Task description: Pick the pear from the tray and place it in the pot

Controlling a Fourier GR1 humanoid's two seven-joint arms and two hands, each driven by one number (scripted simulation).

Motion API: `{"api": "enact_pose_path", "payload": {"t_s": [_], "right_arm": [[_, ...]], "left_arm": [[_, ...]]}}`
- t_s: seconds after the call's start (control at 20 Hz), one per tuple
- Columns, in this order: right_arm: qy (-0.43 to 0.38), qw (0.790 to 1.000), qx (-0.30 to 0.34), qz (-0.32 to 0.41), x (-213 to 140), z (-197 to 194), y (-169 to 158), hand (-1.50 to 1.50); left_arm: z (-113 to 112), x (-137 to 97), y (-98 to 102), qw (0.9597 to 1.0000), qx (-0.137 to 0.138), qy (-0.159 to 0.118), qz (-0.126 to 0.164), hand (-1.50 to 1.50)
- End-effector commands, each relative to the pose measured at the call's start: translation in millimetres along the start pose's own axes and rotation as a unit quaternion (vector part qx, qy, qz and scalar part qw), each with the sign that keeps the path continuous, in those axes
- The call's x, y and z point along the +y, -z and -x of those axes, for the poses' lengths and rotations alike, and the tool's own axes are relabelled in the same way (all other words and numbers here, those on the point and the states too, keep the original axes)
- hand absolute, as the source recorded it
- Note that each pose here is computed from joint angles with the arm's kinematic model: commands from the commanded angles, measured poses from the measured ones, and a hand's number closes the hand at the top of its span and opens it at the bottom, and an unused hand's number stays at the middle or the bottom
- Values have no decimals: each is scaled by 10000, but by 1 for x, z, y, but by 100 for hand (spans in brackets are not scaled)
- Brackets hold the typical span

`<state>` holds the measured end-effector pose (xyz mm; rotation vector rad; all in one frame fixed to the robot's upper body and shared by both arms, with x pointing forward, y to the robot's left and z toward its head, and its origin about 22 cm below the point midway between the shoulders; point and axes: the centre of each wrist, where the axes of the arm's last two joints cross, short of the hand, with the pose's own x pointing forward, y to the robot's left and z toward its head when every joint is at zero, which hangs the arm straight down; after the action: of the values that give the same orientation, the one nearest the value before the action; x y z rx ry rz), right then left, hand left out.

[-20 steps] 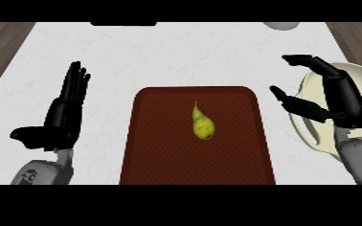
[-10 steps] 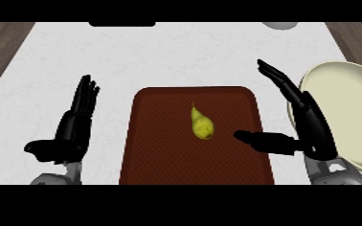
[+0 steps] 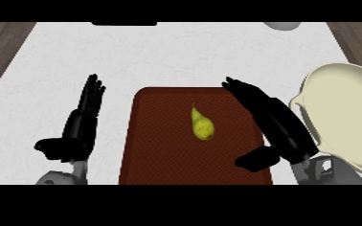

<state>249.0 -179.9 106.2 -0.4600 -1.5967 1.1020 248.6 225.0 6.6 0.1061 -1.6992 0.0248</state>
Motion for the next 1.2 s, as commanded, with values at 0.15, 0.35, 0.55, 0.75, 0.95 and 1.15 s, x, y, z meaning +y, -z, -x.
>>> {"api": "enact_pose_path", "payload": {"t_s": [0.15, 0.35, 0.55, 0.75, 0.95, 1.15], "right_arm": [[-760, 9882, 833, -1041, 21, -66, 28, -150], [-500, 9860, 995, -1244, 37, -54, 51, -150], [-640, 9817, 1230, -1308, 54, -78, 58, -150], [-1017, 9653, 1678, -1723, 74, -46, 51, -150], [-784, 9668, 1669, -1769, 76, -39, 61, -150], [-784, 9677, 1605, -1780, 75, -20, 66, -150]], "left_arm": [[4, -1, -2, 9999, 24, -95, 107, 0], [4, -7, -1, 10000, -32, -9, 4, 0], [18, 2, -14, 10000, -8, 13, -90, 0], [5, 4, -7, 10000, -43, -38, -78, 0], [7, -14, -17, 9999, 45, -77, -57, 0], [-2, -6, -21, 10000, -14, -46, -24, 0]]}}
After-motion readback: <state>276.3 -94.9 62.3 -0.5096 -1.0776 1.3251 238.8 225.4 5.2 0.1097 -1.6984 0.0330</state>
